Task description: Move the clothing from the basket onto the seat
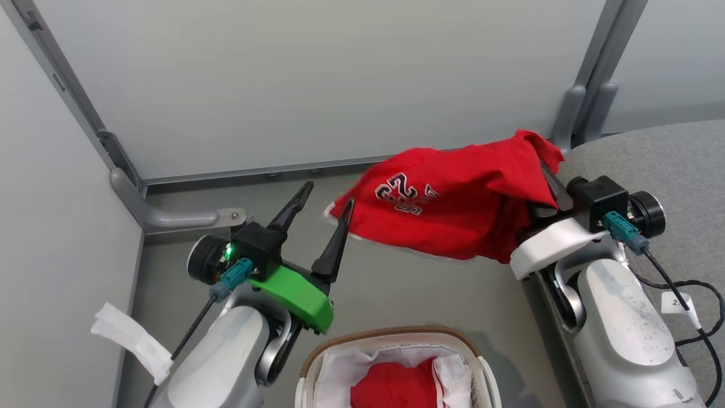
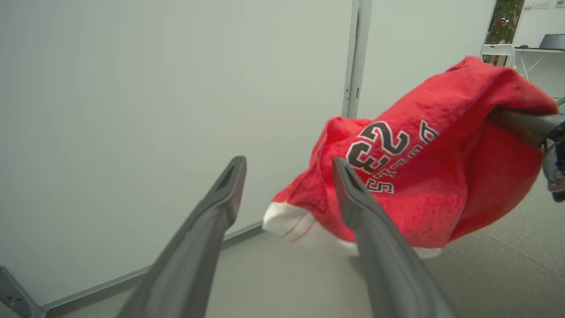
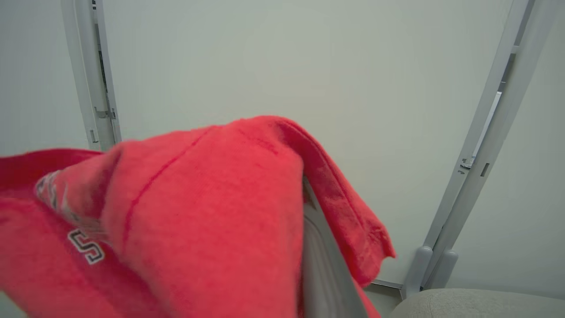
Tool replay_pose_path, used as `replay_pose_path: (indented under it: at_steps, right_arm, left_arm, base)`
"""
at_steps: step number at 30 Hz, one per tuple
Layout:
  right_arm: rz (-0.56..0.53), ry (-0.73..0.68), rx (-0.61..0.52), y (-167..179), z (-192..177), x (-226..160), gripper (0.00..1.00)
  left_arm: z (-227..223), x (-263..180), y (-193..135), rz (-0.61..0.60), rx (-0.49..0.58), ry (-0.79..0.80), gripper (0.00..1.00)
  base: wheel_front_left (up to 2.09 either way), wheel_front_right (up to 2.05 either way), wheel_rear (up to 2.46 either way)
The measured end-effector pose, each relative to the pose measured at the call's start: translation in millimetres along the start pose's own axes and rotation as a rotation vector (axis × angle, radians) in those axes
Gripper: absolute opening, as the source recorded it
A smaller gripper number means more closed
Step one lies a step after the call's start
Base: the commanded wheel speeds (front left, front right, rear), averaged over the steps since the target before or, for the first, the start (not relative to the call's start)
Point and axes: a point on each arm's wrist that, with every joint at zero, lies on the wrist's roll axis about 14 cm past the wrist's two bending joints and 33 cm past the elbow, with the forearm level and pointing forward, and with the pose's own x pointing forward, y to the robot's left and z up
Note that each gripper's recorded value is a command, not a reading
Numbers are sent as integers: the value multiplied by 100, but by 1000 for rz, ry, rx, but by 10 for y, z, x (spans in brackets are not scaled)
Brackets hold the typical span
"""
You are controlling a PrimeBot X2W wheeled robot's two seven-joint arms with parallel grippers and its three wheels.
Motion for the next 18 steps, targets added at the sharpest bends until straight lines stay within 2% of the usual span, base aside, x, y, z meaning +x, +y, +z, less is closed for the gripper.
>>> replay_pose_path:
  at_steps: [6, 18]
  right_arm:
    - [-55, 2, -16, -194, -15, -31, 0]
    - [-115, 45, -7, -372, -160, -209, 0]
  left_arm:
    - [-252, -150, 17, 35, -39, 51, 100]
    - [-511, -293, -179, 13, -48, 105, 100]
  base:
    - [0, 0, 0]
    - [0, 0, 0]
